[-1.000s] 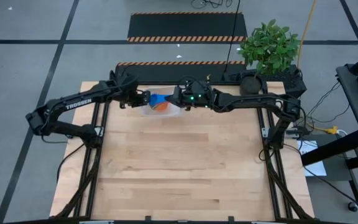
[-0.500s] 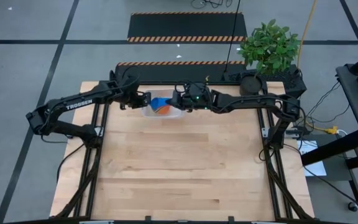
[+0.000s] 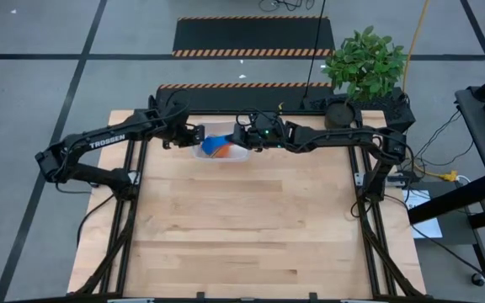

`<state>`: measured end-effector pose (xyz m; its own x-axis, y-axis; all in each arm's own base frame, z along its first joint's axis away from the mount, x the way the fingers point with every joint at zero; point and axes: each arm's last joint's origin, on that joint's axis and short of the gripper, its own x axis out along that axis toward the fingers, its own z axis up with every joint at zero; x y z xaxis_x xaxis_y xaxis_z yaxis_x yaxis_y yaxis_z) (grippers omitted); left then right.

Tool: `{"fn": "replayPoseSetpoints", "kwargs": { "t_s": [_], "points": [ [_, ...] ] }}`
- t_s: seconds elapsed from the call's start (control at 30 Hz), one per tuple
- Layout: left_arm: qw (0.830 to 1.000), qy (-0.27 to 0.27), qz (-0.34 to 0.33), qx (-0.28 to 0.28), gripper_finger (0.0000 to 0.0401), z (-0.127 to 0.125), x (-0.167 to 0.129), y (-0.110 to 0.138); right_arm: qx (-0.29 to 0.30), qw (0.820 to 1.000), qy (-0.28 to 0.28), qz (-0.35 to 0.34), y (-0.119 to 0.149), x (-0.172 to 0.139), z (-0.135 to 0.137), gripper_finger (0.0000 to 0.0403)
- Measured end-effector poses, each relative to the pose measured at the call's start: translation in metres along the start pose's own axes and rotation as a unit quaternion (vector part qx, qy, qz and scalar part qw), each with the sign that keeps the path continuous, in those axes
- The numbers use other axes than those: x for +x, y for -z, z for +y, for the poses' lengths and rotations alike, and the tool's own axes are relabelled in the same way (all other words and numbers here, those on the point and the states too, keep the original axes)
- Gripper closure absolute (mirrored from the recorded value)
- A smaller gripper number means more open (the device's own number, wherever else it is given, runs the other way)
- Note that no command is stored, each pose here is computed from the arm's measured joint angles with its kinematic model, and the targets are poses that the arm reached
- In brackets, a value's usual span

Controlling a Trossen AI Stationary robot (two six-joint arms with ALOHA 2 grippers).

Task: Nest measuring cups in basket
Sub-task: Put the nested measuring cups into the white bin, then adjust the bin

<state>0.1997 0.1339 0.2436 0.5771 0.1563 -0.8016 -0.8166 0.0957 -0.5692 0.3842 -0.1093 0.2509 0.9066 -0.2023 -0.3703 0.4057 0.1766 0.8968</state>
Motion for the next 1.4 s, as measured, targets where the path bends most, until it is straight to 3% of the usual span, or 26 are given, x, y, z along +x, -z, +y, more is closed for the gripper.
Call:
{"fn": "replayPoseSetpoints", "kwargs": {
  "t_s": [0.8, 1.23, 1.4],
  "points": [
    [0.999, -0.027, 0.022, 0.017, 0.0401, 0.007, 0.000, 0.003, -0.034, 0.999, 0.019, 0.005, -0.019, -0.002, -0.010, 0.0238],
    [0.999, -0.036, -0.007, 0.030, 0.0401, 0.021, -0.006, -0.017, -0.066, 0.997, -0.008, -0.039, -0.047, -0.030, 0.006, 0.0238],
    [0.997, -0.065, -0.029, 0.026, 0.0401, 0.032, -0.010, -0.027, -0.084, 0.996, -0.002, -0.042, -0.051, -0.040, 0.010, 0.0238]
  ]
}}
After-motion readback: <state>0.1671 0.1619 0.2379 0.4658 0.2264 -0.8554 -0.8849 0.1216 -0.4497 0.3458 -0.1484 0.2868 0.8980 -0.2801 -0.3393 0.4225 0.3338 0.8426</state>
